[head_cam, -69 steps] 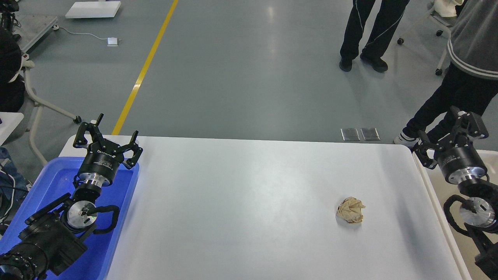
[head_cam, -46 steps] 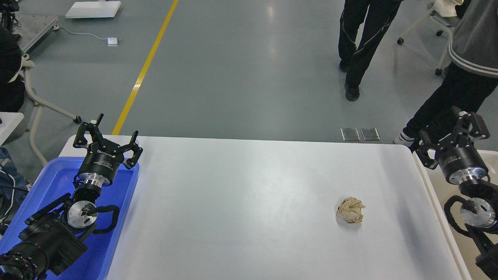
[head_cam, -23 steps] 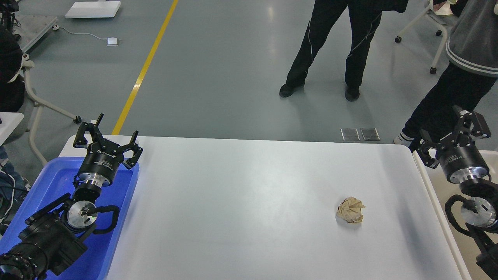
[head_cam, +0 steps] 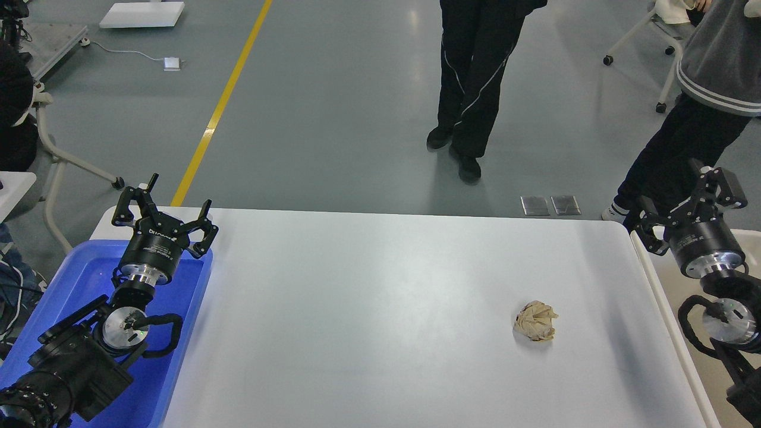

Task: Tidy desktop

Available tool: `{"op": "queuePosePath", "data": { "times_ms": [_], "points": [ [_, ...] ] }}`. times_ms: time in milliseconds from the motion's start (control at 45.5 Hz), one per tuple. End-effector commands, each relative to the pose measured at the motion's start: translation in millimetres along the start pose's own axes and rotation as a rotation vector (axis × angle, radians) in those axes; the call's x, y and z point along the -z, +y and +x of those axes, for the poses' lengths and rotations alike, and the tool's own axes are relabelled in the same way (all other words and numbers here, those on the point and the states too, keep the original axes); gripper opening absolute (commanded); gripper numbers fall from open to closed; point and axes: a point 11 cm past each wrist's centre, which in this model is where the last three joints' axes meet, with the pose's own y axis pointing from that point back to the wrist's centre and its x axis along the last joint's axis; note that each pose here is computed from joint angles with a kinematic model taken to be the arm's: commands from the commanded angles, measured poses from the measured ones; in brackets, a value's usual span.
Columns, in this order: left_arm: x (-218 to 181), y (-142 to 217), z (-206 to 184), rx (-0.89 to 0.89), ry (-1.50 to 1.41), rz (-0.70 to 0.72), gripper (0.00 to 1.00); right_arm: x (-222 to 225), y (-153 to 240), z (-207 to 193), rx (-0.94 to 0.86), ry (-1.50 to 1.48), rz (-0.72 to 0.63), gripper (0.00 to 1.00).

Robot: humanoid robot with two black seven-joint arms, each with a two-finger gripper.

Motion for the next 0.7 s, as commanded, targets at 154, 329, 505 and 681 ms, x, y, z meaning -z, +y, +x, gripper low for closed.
{"op": "queuePosePath", "data": {
  "times_ms": [154,329,505,681],
  "points": [
    [0,0,0,0.0,0.0,0.0,1.0,22,-6,14,0.047,0.225,-0.062,1.0],
    [0,0,0,0.0,0.0,0.0,1.0,35,-19,7,0.131,0.46,-0.139,1.0],
    [0,0,0,0.0,0.0,0.0,1.0,51,-30,-2,0.261,0.768,-0.244,1.0],
    [0,0,0,0.0,0.0,0.0,1.0,59,-42,-25,0.407,1.078,-0.326,1.0]
  ]
}}
